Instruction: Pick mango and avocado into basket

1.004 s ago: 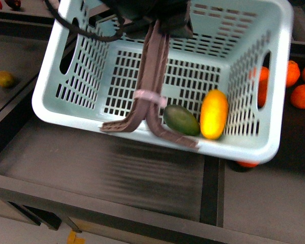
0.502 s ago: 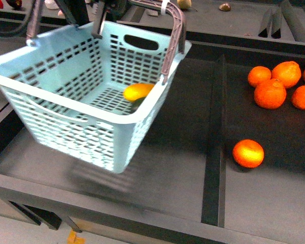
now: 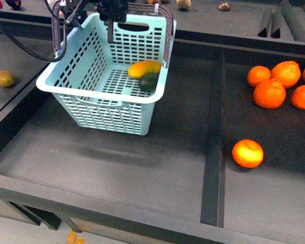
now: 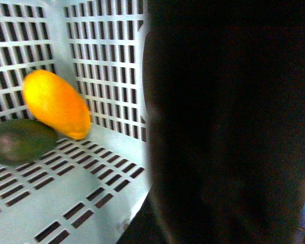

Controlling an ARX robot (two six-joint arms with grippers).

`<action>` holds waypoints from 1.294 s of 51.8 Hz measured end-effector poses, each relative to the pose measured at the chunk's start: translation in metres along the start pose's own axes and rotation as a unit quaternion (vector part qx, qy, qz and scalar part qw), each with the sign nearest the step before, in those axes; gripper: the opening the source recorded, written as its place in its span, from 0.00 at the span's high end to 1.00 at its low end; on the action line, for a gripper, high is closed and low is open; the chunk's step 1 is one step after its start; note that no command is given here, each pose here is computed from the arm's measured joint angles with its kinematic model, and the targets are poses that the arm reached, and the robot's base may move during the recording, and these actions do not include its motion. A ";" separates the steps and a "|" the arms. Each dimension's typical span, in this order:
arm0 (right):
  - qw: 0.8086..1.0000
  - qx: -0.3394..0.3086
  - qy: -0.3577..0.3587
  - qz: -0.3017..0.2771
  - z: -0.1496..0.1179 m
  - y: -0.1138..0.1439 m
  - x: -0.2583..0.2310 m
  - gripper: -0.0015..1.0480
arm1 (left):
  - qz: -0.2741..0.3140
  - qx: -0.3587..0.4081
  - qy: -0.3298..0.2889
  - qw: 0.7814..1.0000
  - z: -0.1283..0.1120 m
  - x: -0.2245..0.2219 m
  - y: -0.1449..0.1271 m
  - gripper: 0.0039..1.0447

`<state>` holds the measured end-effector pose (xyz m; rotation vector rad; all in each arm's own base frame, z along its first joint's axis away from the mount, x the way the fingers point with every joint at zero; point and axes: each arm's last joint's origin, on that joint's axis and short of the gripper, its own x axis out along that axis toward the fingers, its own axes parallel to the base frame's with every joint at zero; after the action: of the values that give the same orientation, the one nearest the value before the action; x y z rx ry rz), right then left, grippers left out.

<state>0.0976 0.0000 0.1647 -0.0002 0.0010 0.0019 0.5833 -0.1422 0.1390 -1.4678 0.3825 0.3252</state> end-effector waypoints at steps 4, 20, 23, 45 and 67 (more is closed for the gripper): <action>1.000 0.000 0.000 0.000 0.000 0.000 0.000 0.07 | 0.006 -0.003 -0.005 1.000 0.000 0.002 0.006 0.81; 1.000 0.000 0.000 0.000 0.000 0.000 0.000 0.07 | 0.083 0.038 -0.013 0.996 0.000 -0.027 0.026 0.23; 1.000 0.000 0.000 0.000 0.000 0.000 0.000 0.07 | 0.083 0.049 -0.015 0.995 0.004 -0.047 0.019 0.09; 1.000 0.000 0.000 0.000 0.000 0.000 0.000 0.07 | 0.035 0.171 -0.080 0.981 0.119 -0.252 0.027 0.07; 1.000 0.000 0.000 0.000 0.000 0.000 0.000 0.07 | -0.143 0.549 -0.139 0.812 0.174 -0.354 0.071 0.32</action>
<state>0.0977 0.0000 0.1647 -0.0002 0.0013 0.0019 0.2438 0.0439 0.2429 -0.3018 0.0542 0.0284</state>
